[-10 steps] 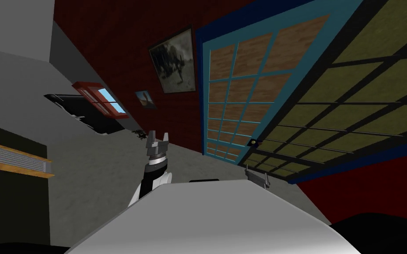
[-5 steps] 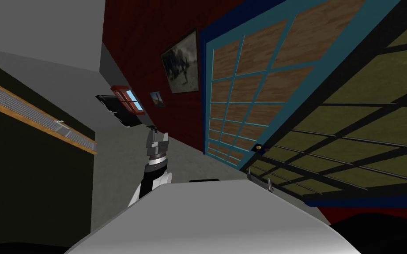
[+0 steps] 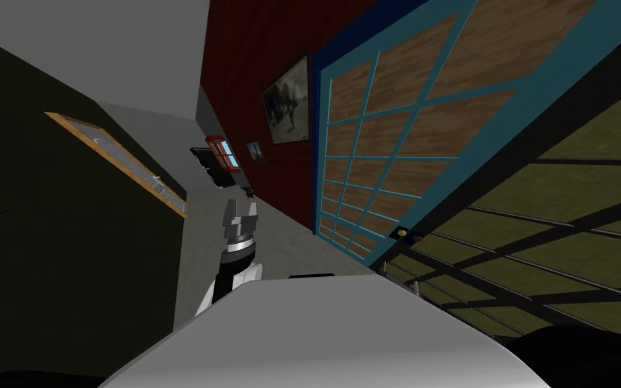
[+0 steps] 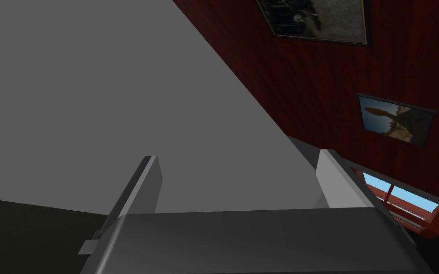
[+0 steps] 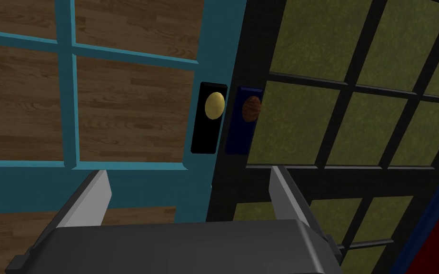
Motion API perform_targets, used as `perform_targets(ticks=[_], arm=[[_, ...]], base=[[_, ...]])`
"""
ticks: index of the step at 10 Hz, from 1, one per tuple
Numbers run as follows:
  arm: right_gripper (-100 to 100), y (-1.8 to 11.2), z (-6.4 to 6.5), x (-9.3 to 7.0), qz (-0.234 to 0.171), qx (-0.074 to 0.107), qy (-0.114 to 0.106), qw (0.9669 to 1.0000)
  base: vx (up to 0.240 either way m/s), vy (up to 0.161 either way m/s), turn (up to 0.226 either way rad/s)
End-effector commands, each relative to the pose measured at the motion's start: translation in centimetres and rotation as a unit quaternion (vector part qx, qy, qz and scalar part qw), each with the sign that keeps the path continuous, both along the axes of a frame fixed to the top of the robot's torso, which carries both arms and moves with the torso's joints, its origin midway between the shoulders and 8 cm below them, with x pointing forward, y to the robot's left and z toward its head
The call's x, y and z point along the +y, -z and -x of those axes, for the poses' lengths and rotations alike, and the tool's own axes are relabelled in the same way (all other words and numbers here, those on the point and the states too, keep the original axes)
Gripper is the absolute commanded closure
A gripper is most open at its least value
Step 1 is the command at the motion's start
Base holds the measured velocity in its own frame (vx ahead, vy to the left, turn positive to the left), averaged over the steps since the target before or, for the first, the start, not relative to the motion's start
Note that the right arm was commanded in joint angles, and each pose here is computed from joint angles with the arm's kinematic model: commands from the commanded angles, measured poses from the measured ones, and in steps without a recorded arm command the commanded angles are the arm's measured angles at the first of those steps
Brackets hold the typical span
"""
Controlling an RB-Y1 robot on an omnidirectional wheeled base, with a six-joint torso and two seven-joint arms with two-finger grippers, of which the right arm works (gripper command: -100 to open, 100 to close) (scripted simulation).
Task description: Push the door open
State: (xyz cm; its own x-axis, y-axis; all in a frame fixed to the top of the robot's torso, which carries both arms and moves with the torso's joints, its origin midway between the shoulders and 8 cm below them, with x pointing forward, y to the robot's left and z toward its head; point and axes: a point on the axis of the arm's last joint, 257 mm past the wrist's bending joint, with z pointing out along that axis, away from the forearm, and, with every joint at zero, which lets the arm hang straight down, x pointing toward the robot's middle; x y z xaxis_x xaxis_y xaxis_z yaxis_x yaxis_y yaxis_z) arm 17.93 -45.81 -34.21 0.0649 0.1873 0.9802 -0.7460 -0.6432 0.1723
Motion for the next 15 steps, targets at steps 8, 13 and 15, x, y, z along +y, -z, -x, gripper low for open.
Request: perform_targets(ticks=[8,13,15], arm=[[-100,2.5,4.3,-1.4,-0.041,-0.013,0.054,0.9976],[-100,4.0,7.3,-2.1,-0.063,-0.022,0.093,0.9934],[-100,4.5,8.5,-2.4,-0.071,-0.027,0.109,0.9912]], base=[[-0.089,-0.135,0.272],[-0.104,-0.152,0.273],[-0.102,-0.172,0.269]])
